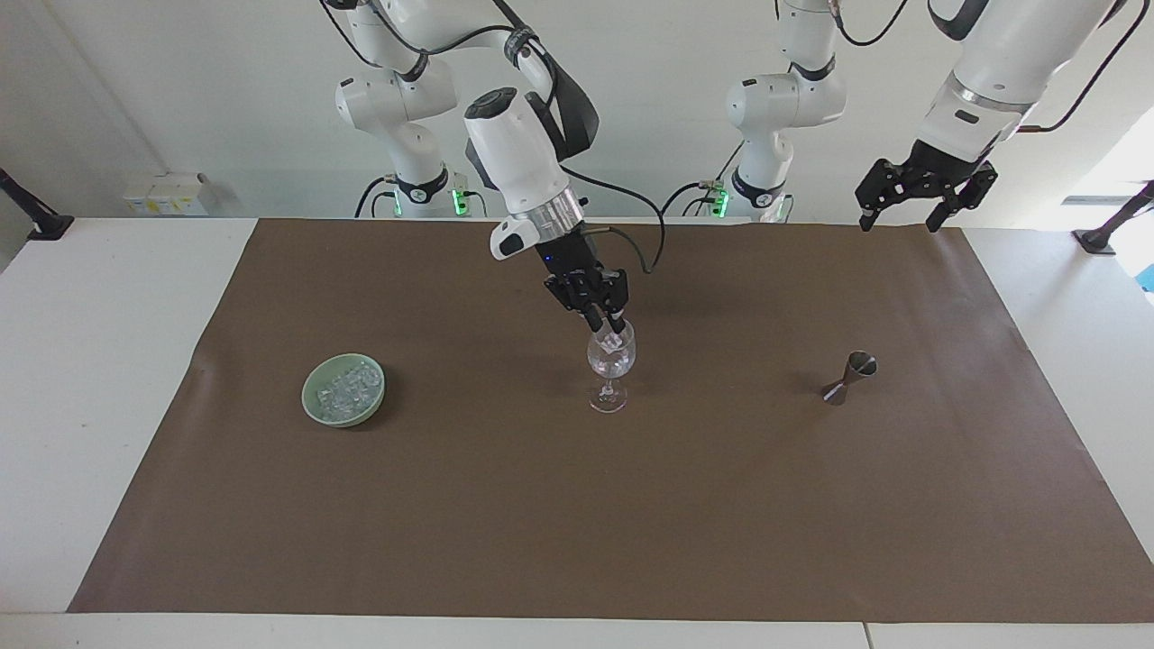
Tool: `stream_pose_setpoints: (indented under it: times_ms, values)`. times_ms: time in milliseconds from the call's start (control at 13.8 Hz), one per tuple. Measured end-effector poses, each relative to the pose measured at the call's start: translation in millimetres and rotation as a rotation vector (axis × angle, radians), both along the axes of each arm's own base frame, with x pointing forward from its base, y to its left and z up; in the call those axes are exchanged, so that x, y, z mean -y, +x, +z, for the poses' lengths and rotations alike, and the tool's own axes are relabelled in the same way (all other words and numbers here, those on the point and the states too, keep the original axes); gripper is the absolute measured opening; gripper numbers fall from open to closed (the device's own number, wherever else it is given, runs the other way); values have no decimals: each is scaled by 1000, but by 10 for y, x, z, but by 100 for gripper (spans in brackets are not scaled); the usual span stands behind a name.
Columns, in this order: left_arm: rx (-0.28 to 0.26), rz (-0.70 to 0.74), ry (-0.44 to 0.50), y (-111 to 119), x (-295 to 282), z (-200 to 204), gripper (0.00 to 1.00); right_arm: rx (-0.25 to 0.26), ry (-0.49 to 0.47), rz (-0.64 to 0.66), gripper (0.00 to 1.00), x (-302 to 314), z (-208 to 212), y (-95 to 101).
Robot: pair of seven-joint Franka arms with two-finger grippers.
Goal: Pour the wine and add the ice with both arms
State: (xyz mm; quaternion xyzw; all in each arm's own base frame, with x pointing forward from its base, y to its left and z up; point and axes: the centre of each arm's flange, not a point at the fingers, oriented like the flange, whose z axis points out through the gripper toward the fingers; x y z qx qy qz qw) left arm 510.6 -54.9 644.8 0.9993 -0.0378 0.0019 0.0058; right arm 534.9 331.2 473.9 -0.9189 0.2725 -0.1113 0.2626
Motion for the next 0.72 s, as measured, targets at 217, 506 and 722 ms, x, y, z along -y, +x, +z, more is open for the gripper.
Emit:
stream_pose_setpoints:
  times_ms: [217,506,722]
  values:
    - [-1,-2,0,-3,10,-2,100,0,0,0,53,0,0,0]
    - [3,0,0,2,2,1,100,0,0,0,65,0,-2,-1]
    - [32,4,-3,35,-19,24,100,1,1,0,83,-1,6,2]
